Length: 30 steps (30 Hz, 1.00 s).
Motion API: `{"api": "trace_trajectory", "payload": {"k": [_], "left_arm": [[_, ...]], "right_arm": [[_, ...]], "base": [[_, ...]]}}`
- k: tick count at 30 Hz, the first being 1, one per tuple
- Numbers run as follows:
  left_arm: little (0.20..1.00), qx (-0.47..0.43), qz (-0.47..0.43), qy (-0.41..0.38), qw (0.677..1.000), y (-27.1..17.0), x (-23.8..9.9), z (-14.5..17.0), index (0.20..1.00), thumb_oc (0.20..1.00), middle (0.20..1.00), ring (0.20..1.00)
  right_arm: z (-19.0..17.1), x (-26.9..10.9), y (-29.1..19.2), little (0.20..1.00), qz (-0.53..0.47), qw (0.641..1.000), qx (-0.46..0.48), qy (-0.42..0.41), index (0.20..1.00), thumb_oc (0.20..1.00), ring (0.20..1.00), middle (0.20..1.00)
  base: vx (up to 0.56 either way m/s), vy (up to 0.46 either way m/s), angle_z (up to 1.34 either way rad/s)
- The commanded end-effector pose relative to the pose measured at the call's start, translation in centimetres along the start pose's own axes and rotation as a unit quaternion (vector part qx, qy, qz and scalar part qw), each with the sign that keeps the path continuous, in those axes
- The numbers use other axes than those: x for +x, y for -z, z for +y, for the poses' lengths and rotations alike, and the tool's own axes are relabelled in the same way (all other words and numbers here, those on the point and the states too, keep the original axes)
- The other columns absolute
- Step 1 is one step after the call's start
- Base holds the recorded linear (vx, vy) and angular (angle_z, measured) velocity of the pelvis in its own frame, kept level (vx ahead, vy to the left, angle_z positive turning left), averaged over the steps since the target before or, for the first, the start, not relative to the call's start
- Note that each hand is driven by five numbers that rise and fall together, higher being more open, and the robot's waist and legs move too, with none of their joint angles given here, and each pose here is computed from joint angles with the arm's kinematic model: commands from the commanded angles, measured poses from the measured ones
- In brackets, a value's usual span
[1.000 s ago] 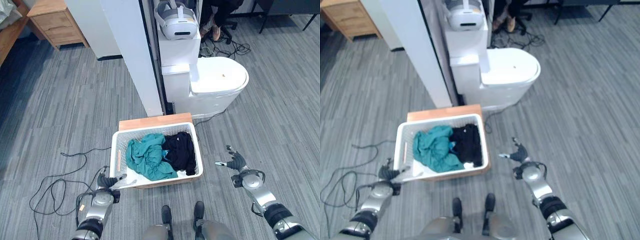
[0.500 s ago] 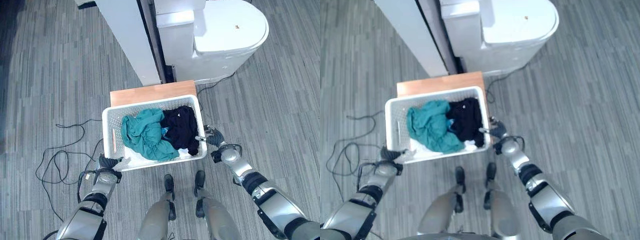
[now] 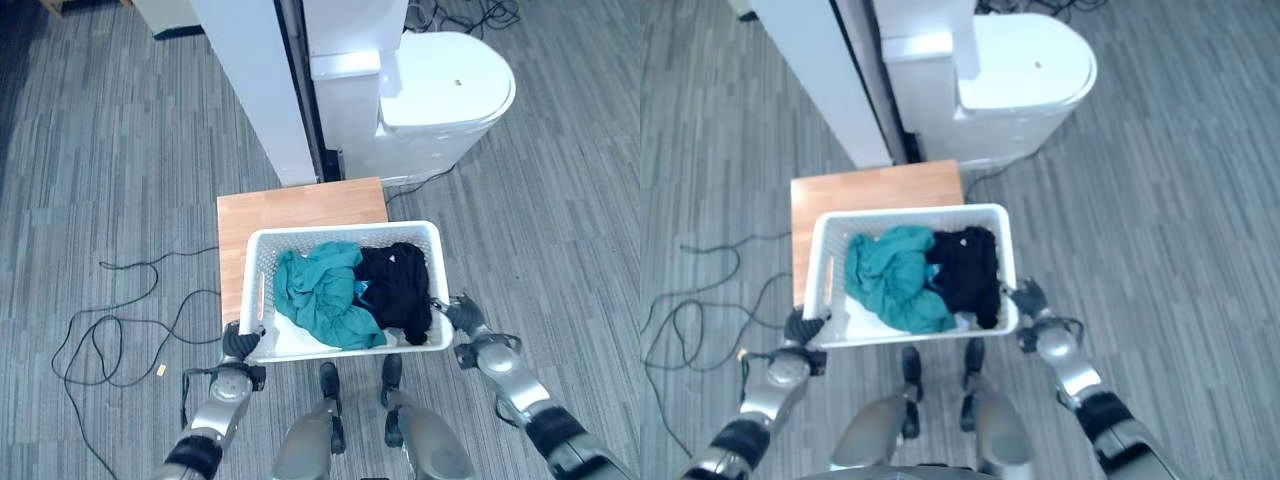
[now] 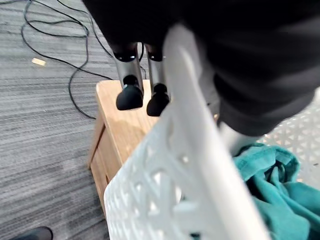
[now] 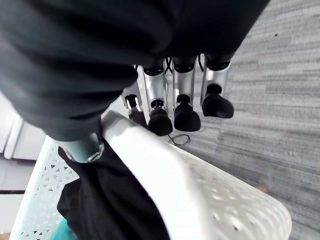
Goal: Grab the laundry basket,head to the washer,open it,put in the laundry and shut it.
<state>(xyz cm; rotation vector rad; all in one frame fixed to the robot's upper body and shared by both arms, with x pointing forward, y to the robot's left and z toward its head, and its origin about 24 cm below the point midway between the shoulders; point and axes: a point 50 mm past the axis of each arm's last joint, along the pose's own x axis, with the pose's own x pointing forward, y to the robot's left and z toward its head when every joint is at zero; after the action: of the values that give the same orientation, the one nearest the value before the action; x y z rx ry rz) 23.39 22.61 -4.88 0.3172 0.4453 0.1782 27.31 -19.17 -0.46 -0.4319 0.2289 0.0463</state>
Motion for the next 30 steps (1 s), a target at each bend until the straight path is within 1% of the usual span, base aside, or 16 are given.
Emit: {"api": "trace_trajectory", "payload": {"k": [1,2,4,6,10,14,16,18,19,23,24,30], "left_arm": [[0.2,-0.035,-0.088,0.037,0.995,-3.2,0.2,-0.2,0.2,0.2,0.2,0.2],[0.2,-0.035,-0.088,0.037,0.995,-3.2,0.2,-0.2,0.2,0.2,0.2,0.2],[0.2,-0.038,-0.109,0.077,0.99,-3.7,-1.0,-1.1,0.2,0.2,0.2,0.2],[0.2,-0.044,-0.12,0.087,0.988,-4.1,-1.3,-1.4,0.2,0.2,0.2,0.2],[0.2,-0.029,-0.16,0.132,0.978,-5.5,-2.2,-2.7,0.2,0.2,0.2,0.2],[0.2,-0.025,-0.19,0.139,0.972,-6.8,-2.6,-2.7,0.2,0.2,0.2,0.2],[0.2,-0.029,-0.217,0.133,0.967,-7.9,-2.8,-2.5,0.2,0.2,0.2,0.2],[0.2,-0.037,-0.251,0.117,0.96,-9.7,-2.8,-2.1,0.2,0.2,0.2,0.2],[0.2,-0.037,-0.251,0.118,0.96,-9.7,-2.8,-2.1,0.2,0.2,0.2,0.2],[0.2,-0.033,-0.235,0.125,0.964,-8.8,-2.9,-2.5,0.2,0.2,0.2,0.2],[0.2,-0.043,-0.223,0.133,0.965,-8.1,-3.2,-2.9,0.2,0.2,0.2,0.2],[0.2,-0.071,-0.207,0.139,0.966,-7.4,-3.5,-3.5,0.2,0.2,0.2,0.2]], "right_arm": [[-1.0,-0.3,-1.9,0.2,-0.063,0.998,0.016,0.019,0.2,0.2,0.2,0.2],[-1.0,-0.3,-1.9,0.2,-0.063,0.998,0.016,0.019,0.2,0.2,0.2,0.2],[-1.9,-2.1,-1.7,0.2,-0.076,0.997,0.021,0.021,0.2,0.2,0.2,0.2],[-2.1,-2.3,-1.8,0.2,-0.082,0.996,0.027,0.024,0.2,0.2,0.2,0.2],[-3.3,-4.1,-1.5,0.2,-0.091,0.995,0.031,0.039,0.2,0.2,0.2,0.2],[-4.1,-4.7,-2.3,0.2,-0.114,0.991,0.038,0.054,0.2,0.2,0.2,0.2],[-4.0,-4.9,-3.6,0.2,-0.147,0.987,0.046,0.051,0.2,0.2,0.2,0.2],[-3.8,-5.1,-4.7,0.2,-0.176,0.981,0.054,0.059,0.2,0.2,0.2,0.2],[-3.9,-5.1,-4.7,0.2,-0.176,0.981,0.054,0.06,0.2,0.2,0.2,0.2],[-4.1,-5.4,-4.0,0.2,-0.162,0.983,0.044,0.069,0.2,0.2,0.2,0.2],[-4.4,-5.7,-3.5,0.2,-0.153,0.984,0.042,0.074,0.2,0.2,0.2,0.2],[-4.7,-5.2,-3.5,0.2,-0.148,0.986,0.037,0.072,0.2,0.2,0.2,0.2]], "base": [[-0.03,-0.036,-0.03],[-0.04,-0.088,-0.01],[-0.04,-0.046,-0.2],[-0.02,0.029,-0.5],[0.02,0.107,-1.14],[-0.01,0.125,-0.93],[-0.05,0.123,-1.91],[0.06,-0.187,-3.44],[0.09,-0.283,-3.14],[0.2,-0.313,-1.74],[0.34,-0.355,-0.96],[0.16,-0.209,-0.6]]}}
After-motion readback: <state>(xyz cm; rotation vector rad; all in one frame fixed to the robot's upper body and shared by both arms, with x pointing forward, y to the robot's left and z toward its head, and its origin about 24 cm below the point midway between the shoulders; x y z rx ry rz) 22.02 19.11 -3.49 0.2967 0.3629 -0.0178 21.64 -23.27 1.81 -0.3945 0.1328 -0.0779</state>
